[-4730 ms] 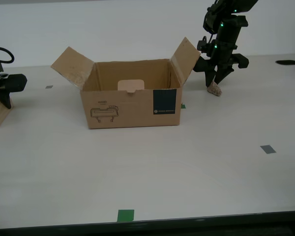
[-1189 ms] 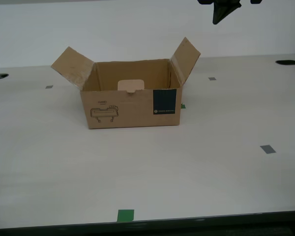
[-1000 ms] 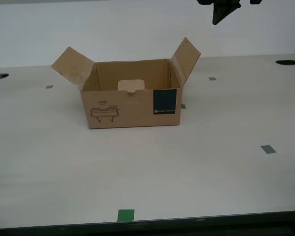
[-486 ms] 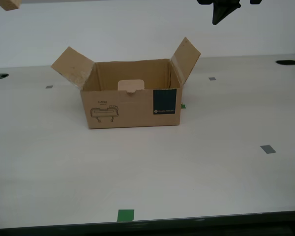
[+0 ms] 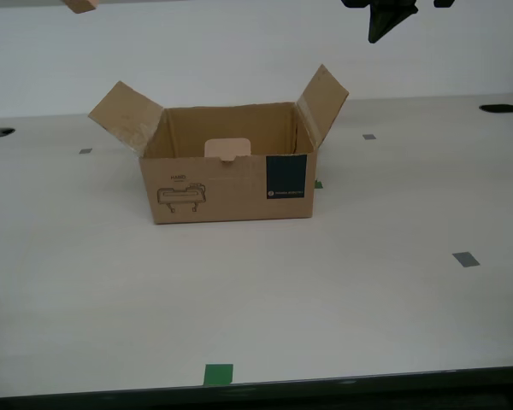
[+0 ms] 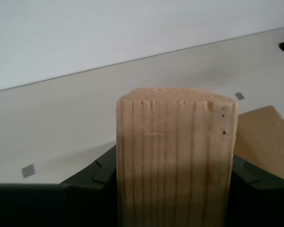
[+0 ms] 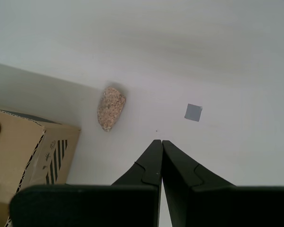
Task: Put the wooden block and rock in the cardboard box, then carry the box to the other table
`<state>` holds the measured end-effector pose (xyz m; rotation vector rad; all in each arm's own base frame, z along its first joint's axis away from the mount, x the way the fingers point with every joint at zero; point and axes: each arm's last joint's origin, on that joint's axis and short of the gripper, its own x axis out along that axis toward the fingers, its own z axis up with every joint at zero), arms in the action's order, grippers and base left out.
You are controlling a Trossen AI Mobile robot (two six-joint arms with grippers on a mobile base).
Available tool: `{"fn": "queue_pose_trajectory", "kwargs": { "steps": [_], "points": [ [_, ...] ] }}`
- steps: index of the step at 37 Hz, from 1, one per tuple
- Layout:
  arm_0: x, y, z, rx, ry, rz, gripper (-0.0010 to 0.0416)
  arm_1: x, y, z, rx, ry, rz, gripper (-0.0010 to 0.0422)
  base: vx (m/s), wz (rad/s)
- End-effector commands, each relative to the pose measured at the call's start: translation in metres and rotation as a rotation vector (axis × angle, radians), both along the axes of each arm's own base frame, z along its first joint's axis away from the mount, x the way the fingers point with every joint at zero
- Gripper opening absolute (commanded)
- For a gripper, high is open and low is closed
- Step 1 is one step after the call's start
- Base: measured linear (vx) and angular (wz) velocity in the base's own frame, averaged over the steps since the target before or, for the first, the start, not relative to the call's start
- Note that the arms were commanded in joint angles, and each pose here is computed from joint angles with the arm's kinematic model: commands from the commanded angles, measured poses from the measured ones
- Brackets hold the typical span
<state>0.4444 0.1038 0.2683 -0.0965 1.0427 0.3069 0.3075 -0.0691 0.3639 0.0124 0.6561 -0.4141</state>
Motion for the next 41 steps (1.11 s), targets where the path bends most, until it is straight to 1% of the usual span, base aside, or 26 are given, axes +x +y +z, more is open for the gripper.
{"fn": "queue_pose_trajectory", "kwargs": {
  "steps": [1,4,9,16,21,33,41],
  "points": [
    [0.0,0.0,0.0,0.001,0.002,-0.003,-0.0001,-0.002,-0.011,0.002,-0.016,-0.014,-0.03,-0.0001,0.0,0.0],
    [0.0,0.0,0.0,0.002,0.003,-0.004,-0.0001,-0.002,-0.019,0.002,-0.016,-0.026,-0.048,-0.0001,0.0,0.0],
    [0.0,0.001,0.0,0.003,0.002,-0.005,-0.0001,0.007,-0.032,-0.01,-0.022,0.005,-0.069,-0.0001,0.0,0.0],
    [-0.001,0.001,0.0,0.002,0.004,-0.004,-0.0001,0.027,-0.055,-0.047,0.001,0.118,-0.106,-0.0001,0.0,0.0],
    [-0.001,0.001,0.0,0.002,0.004,-0.004,-0.0001,0.036,-0.074,-0.069,0.011,0.167,-0.138,-0.0001,0.0,0.0],
    [-0.001,0.001,0.0,0.002,0.004,-0.003,-0.0001,0.045,-0.119,-0.119,0.044,0.267,-0.22,-0.0001,0.0,0.0],
    [-0.001,0.001,0.0,0.002,0.004,-0.003,-0.0001,0.055,-0.135,-0.157,0.068,0.323,-0.239,0.0,0.0,0.0]
  ]
}}
